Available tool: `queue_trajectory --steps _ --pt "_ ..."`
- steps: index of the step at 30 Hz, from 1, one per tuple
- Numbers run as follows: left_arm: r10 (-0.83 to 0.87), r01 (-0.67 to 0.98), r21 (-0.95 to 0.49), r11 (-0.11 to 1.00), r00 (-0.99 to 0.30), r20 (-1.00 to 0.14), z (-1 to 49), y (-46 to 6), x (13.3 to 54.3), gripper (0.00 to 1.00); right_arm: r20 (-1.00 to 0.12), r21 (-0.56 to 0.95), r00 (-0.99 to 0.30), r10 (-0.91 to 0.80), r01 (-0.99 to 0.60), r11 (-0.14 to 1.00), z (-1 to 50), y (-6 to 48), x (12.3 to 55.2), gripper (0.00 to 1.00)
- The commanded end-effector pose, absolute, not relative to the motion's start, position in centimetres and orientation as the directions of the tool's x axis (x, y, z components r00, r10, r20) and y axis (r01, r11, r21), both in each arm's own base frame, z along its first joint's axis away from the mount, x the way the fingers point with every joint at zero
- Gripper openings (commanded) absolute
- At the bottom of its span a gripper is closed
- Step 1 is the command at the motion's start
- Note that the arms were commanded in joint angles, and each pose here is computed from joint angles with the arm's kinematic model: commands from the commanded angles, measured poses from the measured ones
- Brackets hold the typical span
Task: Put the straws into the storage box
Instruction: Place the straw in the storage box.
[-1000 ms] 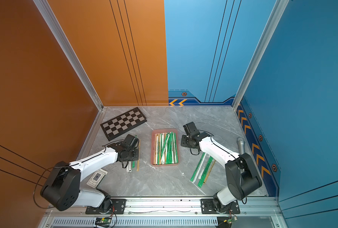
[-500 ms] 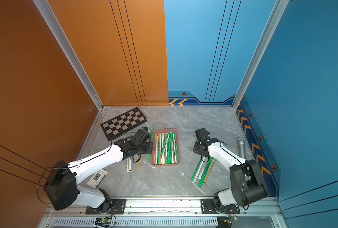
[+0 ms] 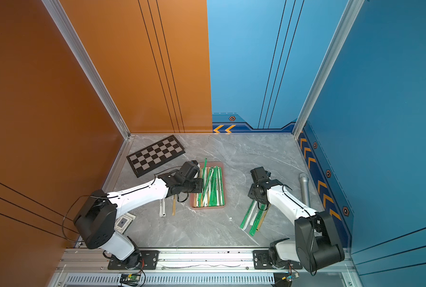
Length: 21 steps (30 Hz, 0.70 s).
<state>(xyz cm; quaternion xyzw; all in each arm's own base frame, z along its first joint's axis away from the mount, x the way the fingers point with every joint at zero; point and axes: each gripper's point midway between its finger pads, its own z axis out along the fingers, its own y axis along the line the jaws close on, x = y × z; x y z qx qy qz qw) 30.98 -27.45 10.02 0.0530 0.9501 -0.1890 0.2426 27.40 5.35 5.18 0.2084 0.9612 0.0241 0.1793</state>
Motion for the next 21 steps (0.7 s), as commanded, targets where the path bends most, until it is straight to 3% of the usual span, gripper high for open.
queue_trajectory --steps 1,21 --pt "0.009 0.201 -0.367 0.908 -0.887 -0.462 9.9 -28.6 30.9 0.09 -0.29 0.077 -0.859 0.422 0.419 0.905 4.1 4.6 25.7 0.34" --pt "-0.01 0.201 -0.335 0.921 -0.845 -0.534 12.0 -27.3 30.7 0.66 -0.219 0.052 -0.895 0.389 0.388 0.92 1.9 5.4 24.8 0.32"
